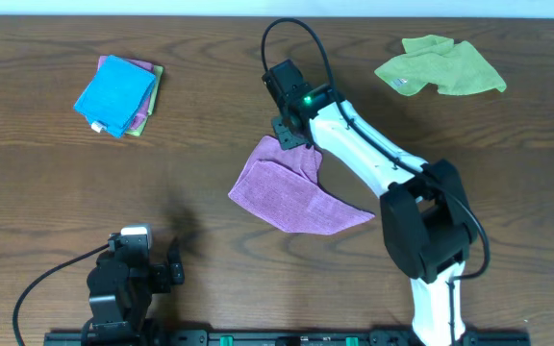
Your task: Fold the cloth
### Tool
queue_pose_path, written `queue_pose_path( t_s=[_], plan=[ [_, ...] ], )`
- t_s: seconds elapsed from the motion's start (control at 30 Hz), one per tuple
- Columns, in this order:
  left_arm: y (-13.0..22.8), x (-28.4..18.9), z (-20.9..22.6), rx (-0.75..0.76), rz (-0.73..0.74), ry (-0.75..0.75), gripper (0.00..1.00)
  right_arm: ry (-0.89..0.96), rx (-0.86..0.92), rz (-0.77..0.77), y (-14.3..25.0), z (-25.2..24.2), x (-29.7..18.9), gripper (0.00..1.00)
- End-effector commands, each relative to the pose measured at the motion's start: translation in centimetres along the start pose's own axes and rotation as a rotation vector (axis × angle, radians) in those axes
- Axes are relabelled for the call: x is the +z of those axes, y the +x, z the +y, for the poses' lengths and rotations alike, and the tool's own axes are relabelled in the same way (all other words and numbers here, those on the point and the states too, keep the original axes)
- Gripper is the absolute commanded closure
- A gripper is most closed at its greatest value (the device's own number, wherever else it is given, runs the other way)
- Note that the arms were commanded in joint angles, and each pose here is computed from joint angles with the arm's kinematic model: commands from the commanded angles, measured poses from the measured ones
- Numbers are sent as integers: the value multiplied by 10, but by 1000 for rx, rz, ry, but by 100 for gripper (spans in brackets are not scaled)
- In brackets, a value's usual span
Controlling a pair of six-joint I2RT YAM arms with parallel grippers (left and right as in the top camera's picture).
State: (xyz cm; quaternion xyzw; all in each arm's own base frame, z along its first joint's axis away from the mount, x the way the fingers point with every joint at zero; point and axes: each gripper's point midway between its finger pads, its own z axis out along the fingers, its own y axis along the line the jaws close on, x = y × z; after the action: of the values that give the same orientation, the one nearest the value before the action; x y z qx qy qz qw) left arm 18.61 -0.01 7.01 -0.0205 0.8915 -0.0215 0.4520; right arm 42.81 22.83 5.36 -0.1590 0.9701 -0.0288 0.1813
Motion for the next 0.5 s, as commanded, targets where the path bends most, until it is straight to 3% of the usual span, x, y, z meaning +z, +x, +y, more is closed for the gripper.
queue_pose_path(
  t_s=[0.0, 0.27, 0.33, 0.47],
  plan=[
    [7, 2, 1, -6, 20, -5, 5, 11, 24, 8, -1, -7, 5, 67],
    [7, 2, 1, -6, 20, -5, 5, 24, 18, 69, 13, -9, 23, 65],
    [7, 2, 1, -6, 20, -5, 5, 24, 17, 69, 13, -9, 23, 72],
    [7, 2, 1, -6, 20, -5, 4, 25, 21, 70, 13, -11, 24, 95]
  ],
)
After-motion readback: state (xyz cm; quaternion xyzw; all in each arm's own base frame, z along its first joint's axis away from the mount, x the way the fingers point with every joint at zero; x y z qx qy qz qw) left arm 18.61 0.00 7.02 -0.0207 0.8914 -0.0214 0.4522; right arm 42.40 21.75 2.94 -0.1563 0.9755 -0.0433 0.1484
